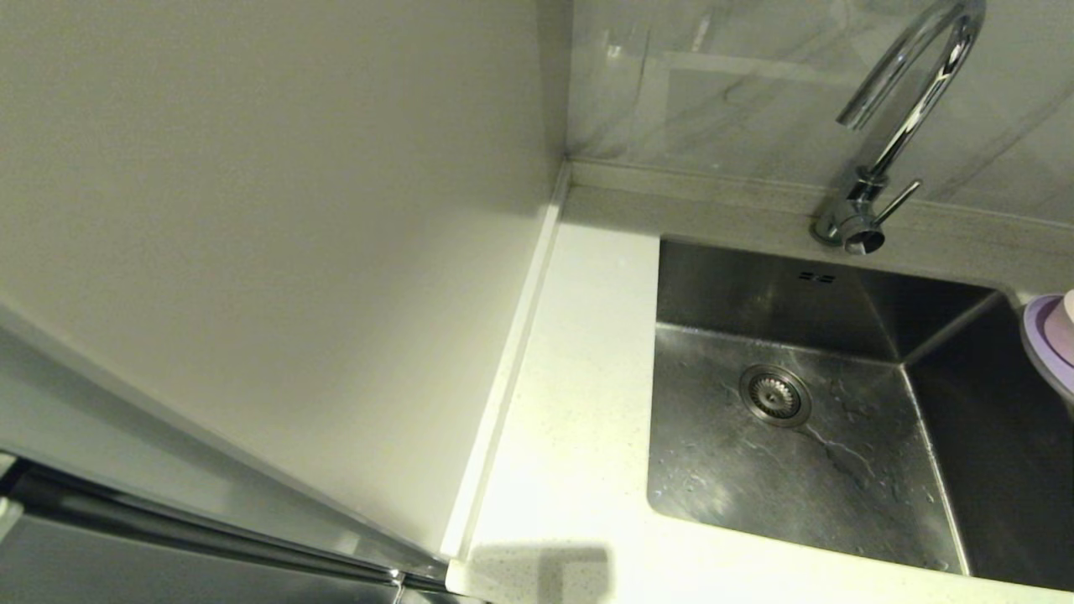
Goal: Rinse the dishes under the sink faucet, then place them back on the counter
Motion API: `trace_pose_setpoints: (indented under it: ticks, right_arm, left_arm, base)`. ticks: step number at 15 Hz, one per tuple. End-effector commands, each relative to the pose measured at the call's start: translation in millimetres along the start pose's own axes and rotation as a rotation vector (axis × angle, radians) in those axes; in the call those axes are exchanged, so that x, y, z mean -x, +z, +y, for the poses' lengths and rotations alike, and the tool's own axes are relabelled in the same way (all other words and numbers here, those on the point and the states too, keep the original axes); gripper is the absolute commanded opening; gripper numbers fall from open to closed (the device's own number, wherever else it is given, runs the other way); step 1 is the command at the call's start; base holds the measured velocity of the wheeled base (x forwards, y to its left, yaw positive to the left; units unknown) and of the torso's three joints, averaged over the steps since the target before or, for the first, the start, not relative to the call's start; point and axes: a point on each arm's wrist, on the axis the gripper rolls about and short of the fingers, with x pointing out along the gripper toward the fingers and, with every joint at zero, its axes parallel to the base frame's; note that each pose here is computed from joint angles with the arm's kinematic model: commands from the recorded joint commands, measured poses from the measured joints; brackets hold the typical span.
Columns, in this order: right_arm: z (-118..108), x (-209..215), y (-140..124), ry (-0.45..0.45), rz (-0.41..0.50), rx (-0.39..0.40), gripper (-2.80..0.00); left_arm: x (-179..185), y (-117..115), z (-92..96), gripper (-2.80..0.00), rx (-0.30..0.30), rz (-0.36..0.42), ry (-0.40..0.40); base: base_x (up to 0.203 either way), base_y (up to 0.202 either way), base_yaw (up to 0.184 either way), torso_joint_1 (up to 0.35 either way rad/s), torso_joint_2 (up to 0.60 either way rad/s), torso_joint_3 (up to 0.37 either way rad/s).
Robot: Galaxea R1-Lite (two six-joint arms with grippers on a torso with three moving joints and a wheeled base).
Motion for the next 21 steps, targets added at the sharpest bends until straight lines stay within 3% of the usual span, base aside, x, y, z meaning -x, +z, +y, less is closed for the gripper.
trace_pose_setpoints:
  ticks: [1, 2, 3, 5, 7, 10, 14, 16, 18, 21]
  right_arm:
    - [-1.3, -5.9, -28.6, -0.204, -0.009, 0.009, -2.8]
    - [-2.4, -6.5, -35.5, -0.303, -0.017, 0.004, -2.8]
    - [-4.1, -5.6, -40.6, -0.342, -0.033, -0.003, -2.8]
    - [-6.3, -3.7, -46.9, -0.351, -0.082, -0.046, -2.8]
    - [-2.3, -7.1, -43.4, -0.325, -0.172, -0.149, -2.8]
    - [9.2, -12.7, -37.0, -0.036, -0.314, -0.133, -2.8]
    - [23.5, -11.0, -33.3, 0.518, -0.5, -0.07, -2.8]
    - [31.8, -11.4, -39.3, 0.768, -0.524, -0.023, -2.8]
    - [34.8, -14.3, -45.9, 0.788, -0.468, -0.013, -2.8]
    - [34.8, -14.3, -46.0, 0.79, -0.461, -0.027, -2.8]
  left_arm:
    - [-0.2, -0.8, 0.0, -2.8, 0.0, 0.003, 0.0]
    - [-0.2, -0.8, 0.0, -2.8, 0.0, 0.003, 0.0]
    - [-0.2, -0.8, 0.0, -2.8, 0.0, 0.003, 0.0]
    - [-0.2, -0.8, 0.0, -2.8, 0.0, 0.003, 0.0]
    - [-0.2, -0.8, 0.0, -2.8, 0.0, 0.003, 0.0]
    - [-0.2, -0.8, 0.0, -2.8, 0.0, 0.003, 0.0]
    - [-0.2, -0.8, 0.0, -2.8, 0.0, 0.003, 0.0]
    - [-0.2, -0.8, 0.0, -2.8, 0.0, 0.003, 0.0]
    - [-0.2, -0.8, 0.0, -2.8, 0.0, 0.003, 0.0]
    - [-0.2, -0.8, 0.0, -2.8, 0.0, 0.003, 0.0]
  base:
    - [0.0, 0.0, 0.0, 0.0, 0.0, 0.0]
    - [0.0, 0.0, 0.0, 0.0, 0.0, 0.0]
    - [0.0, 0.0, 0.0, 0.0, 0.0, 0.0]
    - [0.0, 0.0, 0.0, 0.0, 0.0, 0.0]
    - [0.0, 0.0, 0.0, 0.0, 0.0, 0.0]
    - [0.0, 0.0, 0.0, 0.0, 0.0, 0.0]
    - [0.0, 0.0, 0.0, 0.0, 0.0, 0.0]
    - [0.0, 0.0, 0.0, 0.0, 0.0, 0.0]
    - [0.0, 0.0, 0.0, 0.0, 0.0, 0.0]
    - [0.0, 0.0, 0.0, 0.0, 0.0, 0.0]
